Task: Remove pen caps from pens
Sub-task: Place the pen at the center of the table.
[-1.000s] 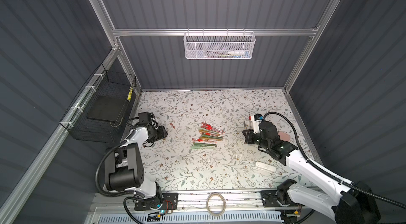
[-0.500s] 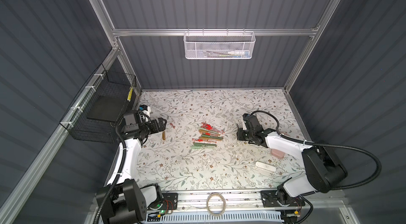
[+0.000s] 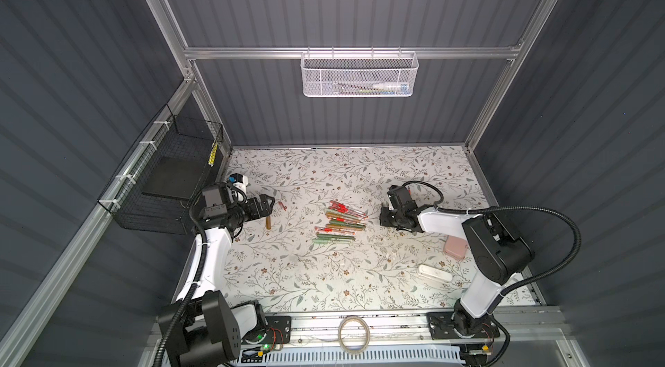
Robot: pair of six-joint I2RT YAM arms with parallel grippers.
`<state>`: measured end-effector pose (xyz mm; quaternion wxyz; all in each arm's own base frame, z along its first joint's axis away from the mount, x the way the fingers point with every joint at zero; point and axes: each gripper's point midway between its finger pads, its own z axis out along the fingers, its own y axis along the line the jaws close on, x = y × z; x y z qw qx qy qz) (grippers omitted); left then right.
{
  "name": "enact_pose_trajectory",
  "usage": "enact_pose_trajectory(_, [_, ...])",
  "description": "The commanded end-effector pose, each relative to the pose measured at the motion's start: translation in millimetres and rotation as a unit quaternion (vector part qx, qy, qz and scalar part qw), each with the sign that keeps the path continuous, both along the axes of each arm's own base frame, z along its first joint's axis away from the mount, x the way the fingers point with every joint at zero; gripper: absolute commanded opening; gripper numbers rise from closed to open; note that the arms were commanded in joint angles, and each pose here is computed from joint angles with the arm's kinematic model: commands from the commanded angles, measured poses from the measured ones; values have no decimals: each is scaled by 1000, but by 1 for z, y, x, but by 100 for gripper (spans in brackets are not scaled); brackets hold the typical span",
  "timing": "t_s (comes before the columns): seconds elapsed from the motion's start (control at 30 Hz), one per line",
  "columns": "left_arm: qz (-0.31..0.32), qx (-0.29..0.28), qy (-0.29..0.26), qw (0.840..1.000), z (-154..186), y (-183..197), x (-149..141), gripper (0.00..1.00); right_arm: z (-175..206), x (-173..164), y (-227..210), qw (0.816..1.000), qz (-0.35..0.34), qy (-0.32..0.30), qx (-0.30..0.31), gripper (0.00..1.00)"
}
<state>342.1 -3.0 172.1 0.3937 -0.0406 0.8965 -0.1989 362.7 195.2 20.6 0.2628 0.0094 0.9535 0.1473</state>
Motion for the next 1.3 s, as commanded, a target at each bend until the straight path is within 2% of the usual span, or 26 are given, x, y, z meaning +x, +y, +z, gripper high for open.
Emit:
enact_pose_trajectory(0.0, [5, 2, -4, 1000, 0, 5, 2, 100, -26, -16, -12, 999, -11, 42, -29, 15])
enact_pose_trajectory(0.13, [11, -1, 0, 1000, -2, 7, 4, 100, -21, -21, -14, 998, -13, 45, -31, 23])
enact_pose_trajectory(0.47, [20, -5, -1, 1000, -2, 12, 4, 100, -2, -20, -13, 999, -7, 26, -24, 29])
enact_pose_trajectory(0.67, [32, 5, 5, 999, -7, 18, 3, 100, 49, -22, -1, 1000, 24, -11, -1, 33])
enact_pose_trajectory(0.8, [31, -1, 5, 999, -5, 18, 3, 100, 76, -30, 21, 997, 78, -19, 12, 36])
enact_pose_trajectory(0.93, [31, -1, -2, 1000, -4, 18, 2, 100, 87, -39, 54, 984, 172, -32, -39, 36])
enact_pose_trajectory(1.1, [30, -2, -1, 1000, 0, 18, 2, 100, 82, -43, 89, 965, 248, -8, -87, 33])
enact_pose_trajectory(1.27, [29, -1, -6, 1000, 1, 18, 1, 100, 74, -36, 117, 959, 276, 10, -67, 32])
